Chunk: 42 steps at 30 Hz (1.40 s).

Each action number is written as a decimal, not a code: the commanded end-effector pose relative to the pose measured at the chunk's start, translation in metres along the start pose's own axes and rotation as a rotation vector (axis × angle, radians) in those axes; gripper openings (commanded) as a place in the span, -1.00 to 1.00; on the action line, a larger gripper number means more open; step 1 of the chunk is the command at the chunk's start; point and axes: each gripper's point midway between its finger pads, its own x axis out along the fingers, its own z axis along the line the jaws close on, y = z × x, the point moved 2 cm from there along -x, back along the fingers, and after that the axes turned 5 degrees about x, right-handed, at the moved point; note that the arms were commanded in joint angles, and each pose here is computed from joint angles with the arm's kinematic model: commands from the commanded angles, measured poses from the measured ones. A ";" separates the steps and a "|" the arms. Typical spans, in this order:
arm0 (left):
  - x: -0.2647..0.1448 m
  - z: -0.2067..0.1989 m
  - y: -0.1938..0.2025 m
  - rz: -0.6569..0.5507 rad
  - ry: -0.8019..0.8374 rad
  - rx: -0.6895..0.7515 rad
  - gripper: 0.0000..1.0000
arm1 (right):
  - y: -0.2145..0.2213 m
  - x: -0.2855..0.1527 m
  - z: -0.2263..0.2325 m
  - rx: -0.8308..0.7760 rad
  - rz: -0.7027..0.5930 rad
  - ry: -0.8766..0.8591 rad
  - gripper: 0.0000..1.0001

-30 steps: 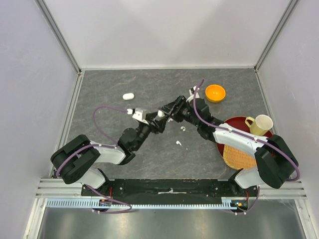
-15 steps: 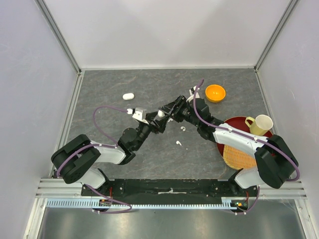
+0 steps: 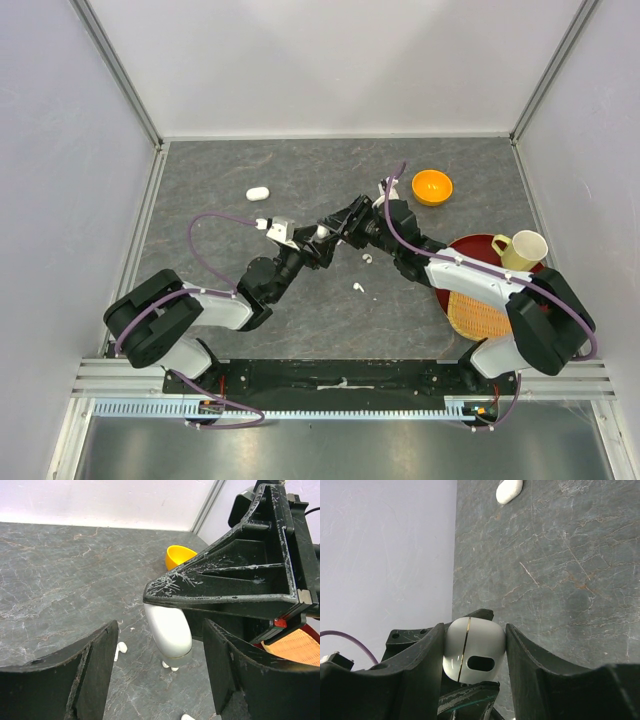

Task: Insert the wireless bluetooth earbuds into the charging case
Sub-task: Pick up the charging case at the center of the board.

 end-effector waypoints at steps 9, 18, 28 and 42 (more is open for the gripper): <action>0.012 -0.017 -0.078 -0.330 0.041 -0.089 0.25 | 0.000 -0.006 0.017 0.011 -0.003 -0.069 -0.36; 0.014 -0.018 -0.081 -0.346 0.039 -0.104 0.08 | 0.006 -0.006 0.013 0.029 0.013 -0.074 -0.37; 0.011 -0.009 -0.071 -0.323 -0.002 -0.107 -0.53 | 0.006 -0.009 0.020 0.030 0.008 -0.111 -0.35; 0.000 -0.016 -0.060 -0.213 0.094 0.012 -0.95 | -0.018 -0.027 0.029 -0.074 -0.043 -0.111 0.96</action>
